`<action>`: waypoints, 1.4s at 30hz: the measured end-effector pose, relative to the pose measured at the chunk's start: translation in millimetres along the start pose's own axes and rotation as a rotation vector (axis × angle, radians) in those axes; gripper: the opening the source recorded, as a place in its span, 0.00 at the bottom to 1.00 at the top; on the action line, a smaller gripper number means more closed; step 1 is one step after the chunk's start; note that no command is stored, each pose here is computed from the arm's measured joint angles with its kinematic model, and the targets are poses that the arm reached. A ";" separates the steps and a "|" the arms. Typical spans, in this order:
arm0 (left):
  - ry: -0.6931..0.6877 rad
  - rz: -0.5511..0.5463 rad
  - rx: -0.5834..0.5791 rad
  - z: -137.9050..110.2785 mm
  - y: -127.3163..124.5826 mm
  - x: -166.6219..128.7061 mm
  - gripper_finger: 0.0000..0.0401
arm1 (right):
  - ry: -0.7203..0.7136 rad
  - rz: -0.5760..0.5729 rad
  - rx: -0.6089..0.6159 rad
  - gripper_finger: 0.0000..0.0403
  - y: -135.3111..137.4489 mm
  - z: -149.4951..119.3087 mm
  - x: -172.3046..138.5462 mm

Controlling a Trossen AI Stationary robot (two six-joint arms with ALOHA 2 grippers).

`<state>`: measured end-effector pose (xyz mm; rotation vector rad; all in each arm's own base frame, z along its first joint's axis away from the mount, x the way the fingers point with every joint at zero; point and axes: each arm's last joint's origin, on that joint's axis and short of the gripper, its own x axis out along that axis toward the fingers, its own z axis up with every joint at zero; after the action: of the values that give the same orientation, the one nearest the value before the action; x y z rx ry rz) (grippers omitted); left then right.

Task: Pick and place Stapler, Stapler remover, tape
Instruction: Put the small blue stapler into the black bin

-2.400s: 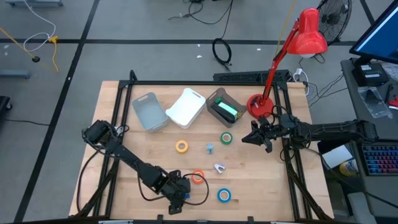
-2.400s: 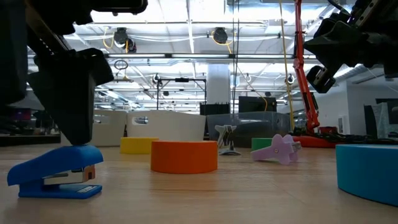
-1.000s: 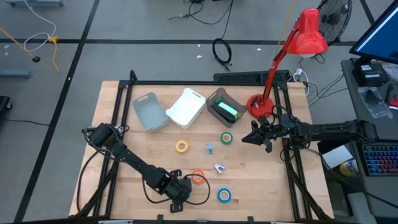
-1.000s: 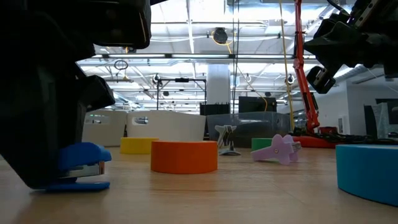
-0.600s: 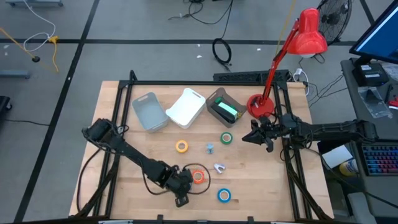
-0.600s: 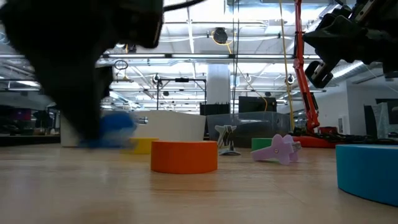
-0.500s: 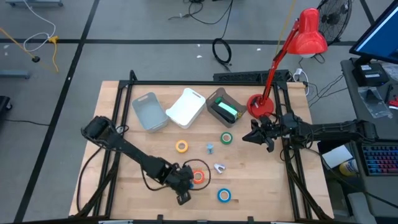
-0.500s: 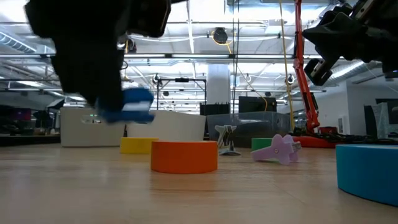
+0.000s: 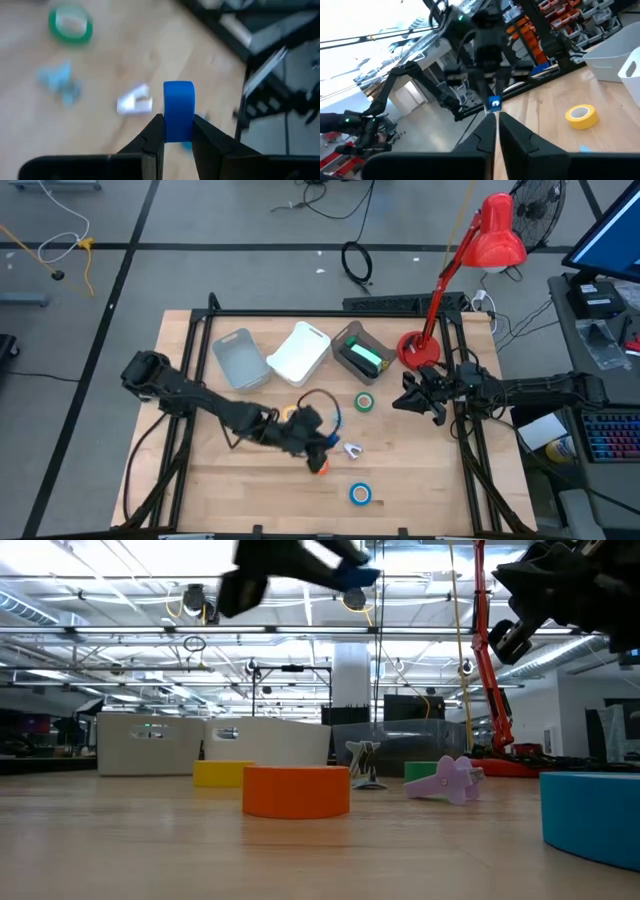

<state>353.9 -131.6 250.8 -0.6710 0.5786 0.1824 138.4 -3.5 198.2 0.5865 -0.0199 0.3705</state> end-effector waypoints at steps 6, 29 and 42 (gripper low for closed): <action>-0.144 0.028 0.023 38.3 20.9 8.8 0.18 | 0.019 0.011 -0.032 0.19 1.0 8.0 9.6; -0.389 -0.029 0.191 100.3 48.1 10.6 0.18 | -0.047 -0.175 -0.187 0.71 -27.1 65.1 71.0; -0.332 -0.017 0.207 92.6 46.7 11.8 0.18 | 0.057 -0.142 -0.148 0.70 -33.0 72.5 82.5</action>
<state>389.1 -37.1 277.8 -0.4325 0.2675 0.2098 233.2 -40.5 251.2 0.4279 0.0486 0.2456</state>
